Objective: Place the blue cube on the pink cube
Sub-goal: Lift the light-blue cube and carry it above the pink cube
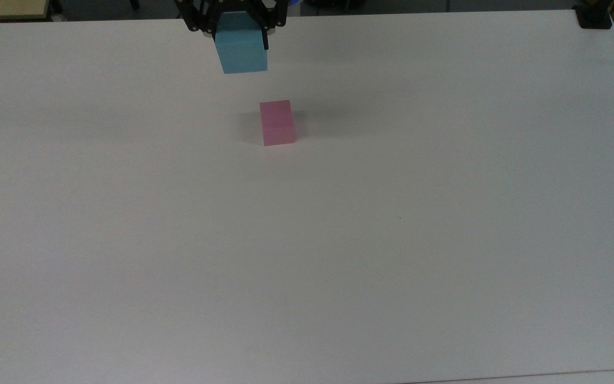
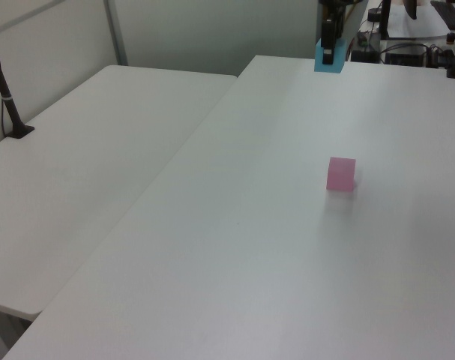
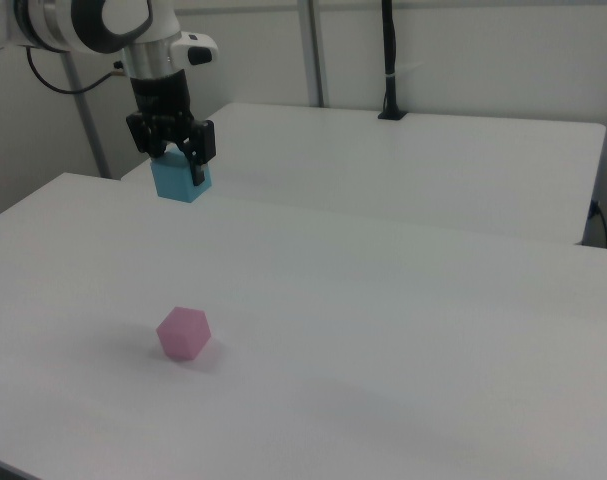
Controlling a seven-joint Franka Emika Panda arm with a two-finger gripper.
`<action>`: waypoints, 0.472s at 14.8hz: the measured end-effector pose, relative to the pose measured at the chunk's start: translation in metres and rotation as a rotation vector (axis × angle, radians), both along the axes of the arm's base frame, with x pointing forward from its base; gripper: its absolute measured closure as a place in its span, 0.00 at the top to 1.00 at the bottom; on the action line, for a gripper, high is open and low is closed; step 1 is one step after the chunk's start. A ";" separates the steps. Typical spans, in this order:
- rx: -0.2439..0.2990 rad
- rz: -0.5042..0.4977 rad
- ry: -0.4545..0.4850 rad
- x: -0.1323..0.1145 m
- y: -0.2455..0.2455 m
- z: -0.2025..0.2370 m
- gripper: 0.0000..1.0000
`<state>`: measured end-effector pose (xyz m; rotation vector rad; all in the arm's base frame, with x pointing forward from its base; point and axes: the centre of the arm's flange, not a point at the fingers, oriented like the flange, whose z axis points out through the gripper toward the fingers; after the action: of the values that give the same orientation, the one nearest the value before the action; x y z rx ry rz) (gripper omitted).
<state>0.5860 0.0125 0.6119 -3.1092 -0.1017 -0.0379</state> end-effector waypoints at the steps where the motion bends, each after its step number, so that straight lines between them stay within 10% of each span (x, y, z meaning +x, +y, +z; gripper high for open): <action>1: 0.000 0.000 0.001 0.000 0.000 0.000 0.64; 7: 0.013 0.013 0.024 -0.025 0.004 -0.003 0.64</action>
<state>0.5612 0.0160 0.6084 -3.0948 -0.1198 -0.0006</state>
